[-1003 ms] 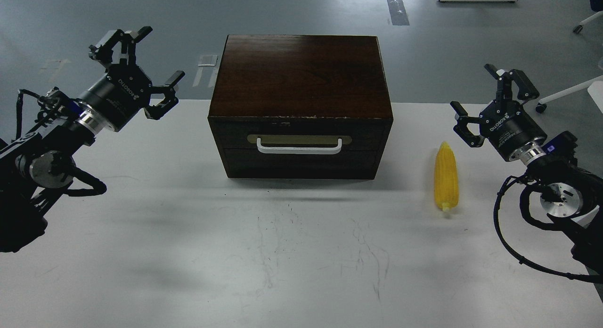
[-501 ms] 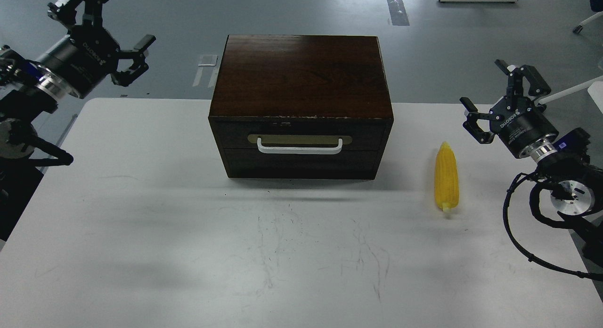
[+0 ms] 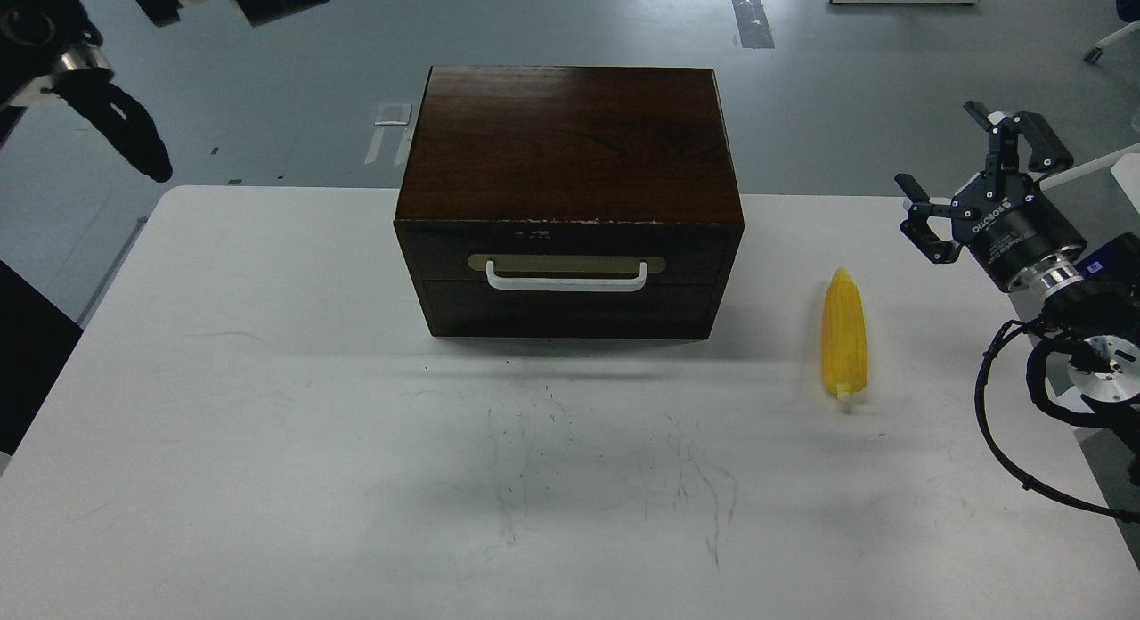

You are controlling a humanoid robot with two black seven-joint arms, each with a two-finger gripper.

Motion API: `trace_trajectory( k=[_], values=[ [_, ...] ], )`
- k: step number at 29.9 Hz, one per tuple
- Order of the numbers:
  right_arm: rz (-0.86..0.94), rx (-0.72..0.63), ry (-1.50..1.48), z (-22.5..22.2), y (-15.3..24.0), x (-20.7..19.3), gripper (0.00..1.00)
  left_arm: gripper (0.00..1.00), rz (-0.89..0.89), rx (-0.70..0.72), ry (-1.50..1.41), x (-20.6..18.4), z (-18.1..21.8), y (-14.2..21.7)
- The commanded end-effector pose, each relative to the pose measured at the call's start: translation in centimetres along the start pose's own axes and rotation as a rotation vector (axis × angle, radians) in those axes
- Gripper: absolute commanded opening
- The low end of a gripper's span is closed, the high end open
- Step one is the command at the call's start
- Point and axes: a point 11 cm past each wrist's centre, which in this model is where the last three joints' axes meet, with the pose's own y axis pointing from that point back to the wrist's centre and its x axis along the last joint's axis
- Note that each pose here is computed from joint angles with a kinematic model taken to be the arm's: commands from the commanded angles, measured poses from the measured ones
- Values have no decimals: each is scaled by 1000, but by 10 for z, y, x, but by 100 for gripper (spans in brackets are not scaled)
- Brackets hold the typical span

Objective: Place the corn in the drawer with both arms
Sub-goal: 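Lower the left gripper onto the white drawer handle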

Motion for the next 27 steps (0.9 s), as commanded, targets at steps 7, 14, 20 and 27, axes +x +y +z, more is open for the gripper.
trace_trajectory(
  k=[7, 14, 20, 27],
  values=[
    [15, 19, 12, -11, 3, 7, 100, 99, -450, -4, -510, -65, 16, -58],
    [17, 18, 13, -11, 4, 8, 100, 99, -780, 69, -709, -114, -4, -61],
    [18, 20, 14, -12, 4, 8, 100, 99, -893, 60, -845, -140, -8, -71],
    [19, 17, 14, -11, 5, 8, 100, 99, -1001, 74, -911, -161, -21, -73]
  ],
)
